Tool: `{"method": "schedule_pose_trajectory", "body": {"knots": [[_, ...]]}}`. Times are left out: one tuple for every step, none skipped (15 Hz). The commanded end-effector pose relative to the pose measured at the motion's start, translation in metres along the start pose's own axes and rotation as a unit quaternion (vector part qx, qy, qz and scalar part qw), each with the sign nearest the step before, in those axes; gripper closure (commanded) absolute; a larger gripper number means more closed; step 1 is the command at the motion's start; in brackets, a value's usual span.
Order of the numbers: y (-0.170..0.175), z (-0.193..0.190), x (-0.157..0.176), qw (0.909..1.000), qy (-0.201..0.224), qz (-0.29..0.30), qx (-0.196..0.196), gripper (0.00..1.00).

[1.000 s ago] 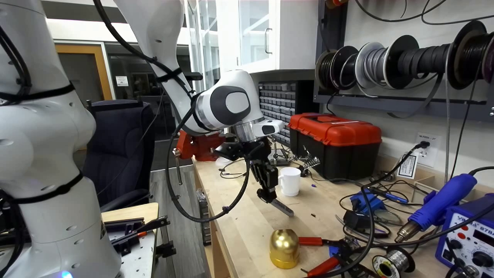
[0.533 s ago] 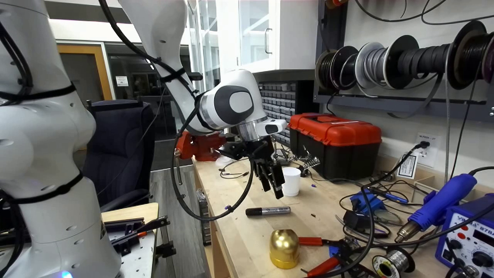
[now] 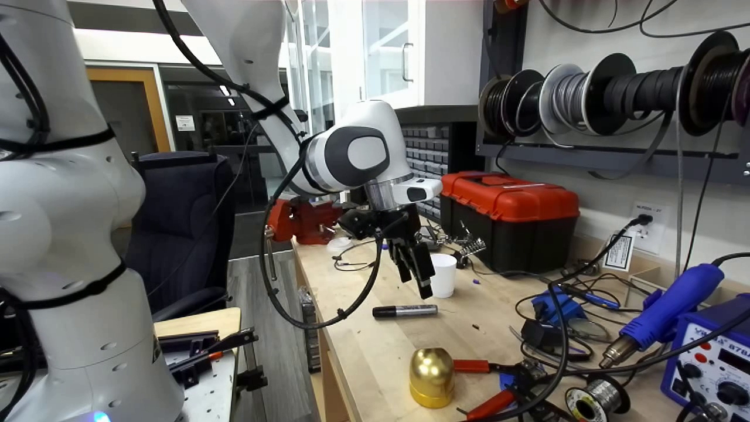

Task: Take the marker out of the cup and put it on the desk

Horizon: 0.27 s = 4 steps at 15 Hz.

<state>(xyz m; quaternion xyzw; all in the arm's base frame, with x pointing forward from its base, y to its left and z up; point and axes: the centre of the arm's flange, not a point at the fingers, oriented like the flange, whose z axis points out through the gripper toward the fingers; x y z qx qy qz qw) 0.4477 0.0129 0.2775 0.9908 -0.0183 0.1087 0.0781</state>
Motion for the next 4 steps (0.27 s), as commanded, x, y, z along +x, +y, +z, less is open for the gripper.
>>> {"method": "schedule_pose_trajectory", "body": {"knots": [[0.0007, -0.0008, 0.0014, 1.0, -0.001, 0.002, 0.0, 0.0], [0.0009, -0.0012, 0.0022, 1.0, -0.001, 0.002, 0.0, 0.0], [0.0009, -0.0012, 0.0023, 1.0, -0.001, 0.003, 0.0, 0.0], [0.0009, -0.0012, 0.0023, 1.0, -0.002, 0.003, 0.0, 0.0]]}}
